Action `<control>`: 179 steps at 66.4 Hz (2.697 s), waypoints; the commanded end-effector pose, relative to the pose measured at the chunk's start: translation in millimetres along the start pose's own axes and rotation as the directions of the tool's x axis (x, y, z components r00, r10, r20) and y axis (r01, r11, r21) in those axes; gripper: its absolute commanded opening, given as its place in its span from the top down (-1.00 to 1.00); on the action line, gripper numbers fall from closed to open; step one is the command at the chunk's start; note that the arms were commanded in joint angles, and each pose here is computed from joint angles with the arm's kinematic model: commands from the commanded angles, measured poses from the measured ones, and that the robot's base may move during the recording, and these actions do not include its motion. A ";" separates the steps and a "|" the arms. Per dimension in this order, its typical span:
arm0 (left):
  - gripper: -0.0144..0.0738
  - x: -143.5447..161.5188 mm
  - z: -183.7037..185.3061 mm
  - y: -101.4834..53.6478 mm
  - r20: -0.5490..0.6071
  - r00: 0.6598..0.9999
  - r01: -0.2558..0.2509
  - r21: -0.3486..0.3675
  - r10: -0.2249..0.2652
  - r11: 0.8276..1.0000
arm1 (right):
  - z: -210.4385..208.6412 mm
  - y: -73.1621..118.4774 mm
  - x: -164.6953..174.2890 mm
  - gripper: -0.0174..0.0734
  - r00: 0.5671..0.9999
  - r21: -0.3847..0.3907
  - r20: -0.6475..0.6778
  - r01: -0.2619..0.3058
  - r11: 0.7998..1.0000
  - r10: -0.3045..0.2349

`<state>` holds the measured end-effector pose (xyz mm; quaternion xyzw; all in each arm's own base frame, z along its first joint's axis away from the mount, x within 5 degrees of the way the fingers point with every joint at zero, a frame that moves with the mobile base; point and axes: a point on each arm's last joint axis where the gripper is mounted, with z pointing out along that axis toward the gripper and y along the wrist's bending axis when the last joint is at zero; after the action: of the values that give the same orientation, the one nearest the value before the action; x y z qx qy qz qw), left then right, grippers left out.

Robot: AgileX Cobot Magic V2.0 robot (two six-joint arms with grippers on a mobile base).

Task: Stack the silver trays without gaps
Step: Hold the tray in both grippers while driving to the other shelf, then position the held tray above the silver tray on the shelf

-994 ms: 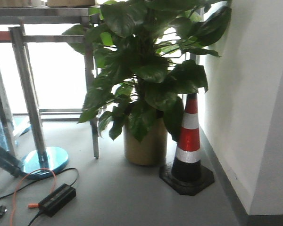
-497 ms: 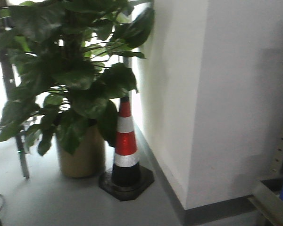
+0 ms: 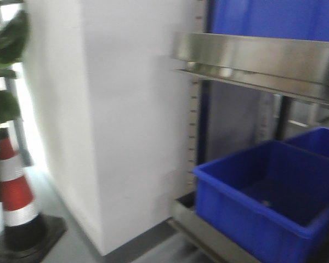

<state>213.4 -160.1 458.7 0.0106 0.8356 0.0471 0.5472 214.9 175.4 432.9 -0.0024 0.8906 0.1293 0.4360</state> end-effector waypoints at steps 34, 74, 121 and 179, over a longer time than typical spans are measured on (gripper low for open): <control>0.71 0.5 -0.9 -17.6 0.020 1.000 0.000 0.121 -0.002 0.993 | -13.6 33.4 -21.1 0.65 0.971 -0.345 0.232 0.033 0.938 0.051; 0.71 0.5 -0.9 -17.6 0.020 1.000 0.000 0.121 -0.002 0.993 | -13.6 33.4 -21.1 0.65 0.971 -0.345 0.232 0.033 0.938 0.051; 0.71 0.5 -0.9 -17.6 0.020 1.000 0.000 0.121 -0.002 0.993 | -13.6 33.4 -21.1 0.65 0.971 -0.345 0.232 0.033 0.938 0.051; 0.71 -3.1 -1.8 -22.6 0.059 0.998 -0.002 0.176 -0.008 0.984 | -12.6 31.6 -19.7 0.65 0.975 -0.326 0.216 0.028 0.945 0.046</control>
<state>214.7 -163.7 459.8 0.0220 0.8303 0.0355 0.5558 213.9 173.0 430.6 0.0027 0.8976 0.1156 0.4253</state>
